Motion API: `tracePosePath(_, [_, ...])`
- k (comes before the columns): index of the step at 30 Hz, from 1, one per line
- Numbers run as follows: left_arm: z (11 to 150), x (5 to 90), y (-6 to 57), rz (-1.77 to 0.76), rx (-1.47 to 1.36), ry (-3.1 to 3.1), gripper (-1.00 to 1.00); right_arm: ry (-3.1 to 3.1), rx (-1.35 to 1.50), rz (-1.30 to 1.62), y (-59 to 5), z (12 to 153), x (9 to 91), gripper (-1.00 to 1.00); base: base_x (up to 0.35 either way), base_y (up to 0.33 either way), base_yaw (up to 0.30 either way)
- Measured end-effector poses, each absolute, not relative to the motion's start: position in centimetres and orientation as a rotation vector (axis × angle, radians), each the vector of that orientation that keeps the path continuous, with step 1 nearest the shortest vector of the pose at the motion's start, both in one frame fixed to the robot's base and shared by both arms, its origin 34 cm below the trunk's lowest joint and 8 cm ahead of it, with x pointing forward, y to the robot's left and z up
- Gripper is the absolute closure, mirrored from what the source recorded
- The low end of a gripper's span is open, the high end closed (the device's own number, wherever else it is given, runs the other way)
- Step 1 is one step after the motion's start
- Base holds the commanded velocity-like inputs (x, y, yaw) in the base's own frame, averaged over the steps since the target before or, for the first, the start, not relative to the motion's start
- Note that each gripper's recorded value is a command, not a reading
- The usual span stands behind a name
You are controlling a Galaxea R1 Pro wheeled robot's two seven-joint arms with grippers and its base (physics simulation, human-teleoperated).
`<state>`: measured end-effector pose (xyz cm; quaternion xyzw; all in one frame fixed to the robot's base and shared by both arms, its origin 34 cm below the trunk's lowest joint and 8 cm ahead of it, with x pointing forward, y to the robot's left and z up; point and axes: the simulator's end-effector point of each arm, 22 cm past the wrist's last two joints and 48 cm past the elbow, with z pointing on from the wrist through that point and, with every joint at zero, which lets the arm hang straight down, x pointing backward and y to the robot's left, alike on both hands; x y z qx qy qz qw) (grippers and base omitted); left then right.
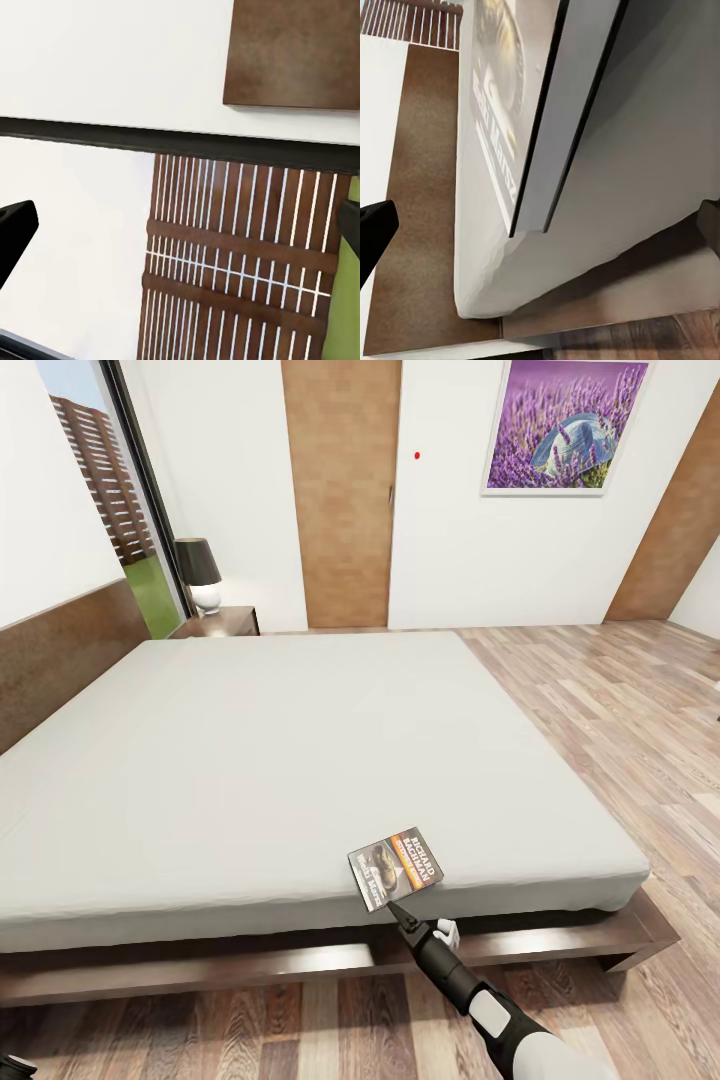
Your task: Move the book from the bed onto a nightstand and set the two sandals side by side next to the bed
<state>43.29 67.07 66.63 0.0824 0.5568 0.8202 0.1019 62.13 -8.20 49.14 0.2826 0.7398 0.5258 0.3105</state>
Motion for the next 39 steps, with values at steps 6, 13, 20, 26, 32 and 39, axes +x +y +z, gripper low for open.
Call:
tracePosePath(6, [66.64, 43.29, 67.07, 2.422, 0.243, 1.644, -1.0, 1.957, 0.748, 1.386, -8.17, 49.06, 62.11, -1.0, 0.0, 0.0, 0.0])
tracePosePath(13, [66.64, 43.3, 67.07, 2.422, 0.243, 1.644, -1.0, 1.959, 0.749, 1.384, -8.16, 49.02, 62.11, -1.0, -0.027, 0.043, 0.0])
tracePosePath(20, [66.64, 43.29, 67.07, 2.421, 0.242, 1.644, -1.0, 1.959, 0.749, 1.384, -8.16, 49.01, 62.11, -1.0, -0.014, 0.031, 0.0])
tracePosePath(26, [66.64, 43.28, 67.08, 2.422, 0.241, 1.644, -1.0, 1.959, 0.748, 1.384, -8.15, 49.01, 62.1, -1.0, -0.004, 0.008, 0.0])
tracePosePath(32, [66.66, 43.28, 67.11, 2.422, 0.241, 1.644, -1.0, 1.959, 0.748, 1.383, -8.15, 49.01, 62.11, -1.0, -0.001, 0.004, 0.0])
tracePosePath(39, [66.59, 43.28, 67.13, 2.42, 0.242, 1.648, -1.0, 1.959, 0.748, 1.383, -8.15, 49.01, 62.11, -1.0, 0.0, 0.098, 0.0])
